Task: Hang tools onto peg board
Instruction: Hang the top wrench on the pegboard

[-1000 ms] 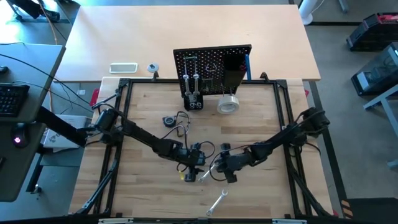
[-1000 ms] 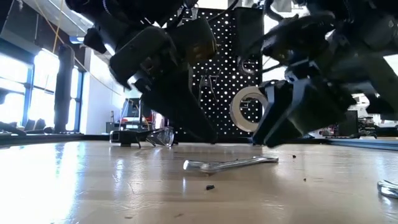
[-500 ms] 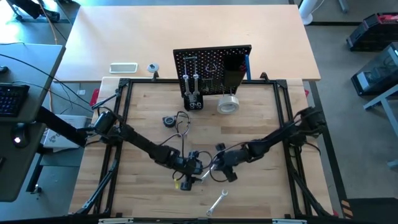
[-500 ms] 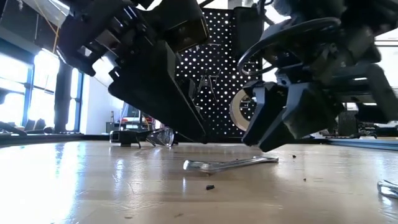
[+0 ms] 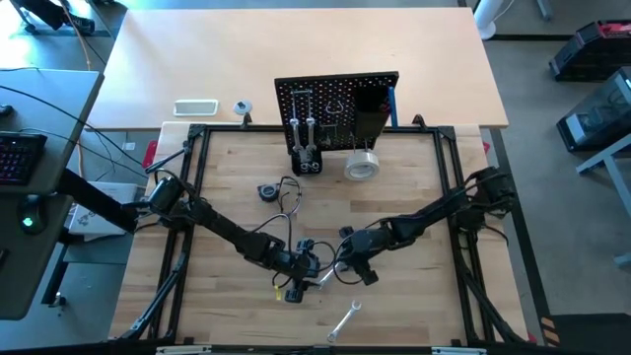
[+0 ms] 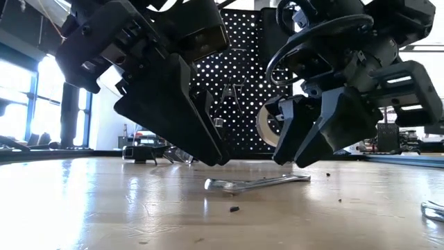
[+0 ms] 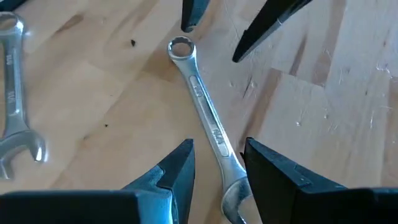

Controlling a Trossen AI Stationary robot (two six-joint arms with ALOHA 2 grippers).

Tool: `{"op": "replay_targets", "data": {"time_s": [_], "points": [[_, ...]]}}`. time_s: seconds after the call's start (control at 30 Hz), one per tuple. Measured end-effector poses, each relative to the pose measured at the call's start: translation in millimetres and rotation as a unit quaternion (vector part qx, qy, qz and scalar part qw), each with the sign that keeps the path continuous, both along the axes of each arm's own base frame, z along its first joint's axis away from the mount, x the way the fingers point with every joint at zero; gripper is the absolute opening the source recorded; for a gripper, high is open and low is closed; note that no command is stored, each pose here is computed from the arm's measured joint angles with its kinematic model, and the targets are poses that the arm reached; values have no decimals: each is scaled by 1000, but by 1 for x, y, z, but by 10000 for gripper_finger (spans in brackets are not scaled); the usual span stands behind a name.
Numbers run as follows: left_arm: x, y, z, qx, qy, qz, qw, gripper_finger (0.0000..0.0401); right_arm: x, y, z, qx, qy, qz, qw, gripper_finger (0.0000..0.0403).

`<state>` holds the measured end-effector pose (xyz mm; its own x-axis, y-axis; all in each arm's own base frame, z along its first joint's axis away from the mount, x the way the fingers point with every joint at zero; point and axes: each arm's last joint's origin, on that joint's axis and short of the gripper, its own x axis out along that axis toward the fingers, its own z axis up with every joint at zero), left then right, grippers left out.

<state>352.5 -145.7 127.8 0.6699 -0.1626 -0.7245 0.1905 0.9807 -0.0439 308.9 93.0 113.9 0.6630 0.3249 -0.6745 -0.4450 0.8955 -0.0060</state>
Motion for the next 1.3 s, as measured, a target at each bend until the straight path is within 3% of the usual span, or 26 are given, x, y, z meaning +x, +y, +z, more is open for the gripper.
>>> {"op": "replay_targets", "data": {"time_s": [0.27,0.37,0.53,0.77,0.93,1.1,1.3], "points": [[0,0,0,1,-1,1,1000,186,3,0,-17,-18,7,-15,1000,135],[0,0,0,2,2,1,1000,186,5,-1,-25,-19,18,-47,999,132],[-4,1,-3,14,21,7,1000,186,5,-3,-26,-44,16,-101,994,92],[-15,11,7,112,38,72,990,186,2,-7,-29,-45,48,-145,987,9],[-21,16,30,154,15,92,984,186,1,-7,-30,-32,54,-165,984,9],[-22,18,39,146,1,96,985,186,1,-8,-30,-25,53,-181,982,7],[-28,22,23,123,22,109,986,186,1,-8,-30,-23,50,-182,982,3]]}}
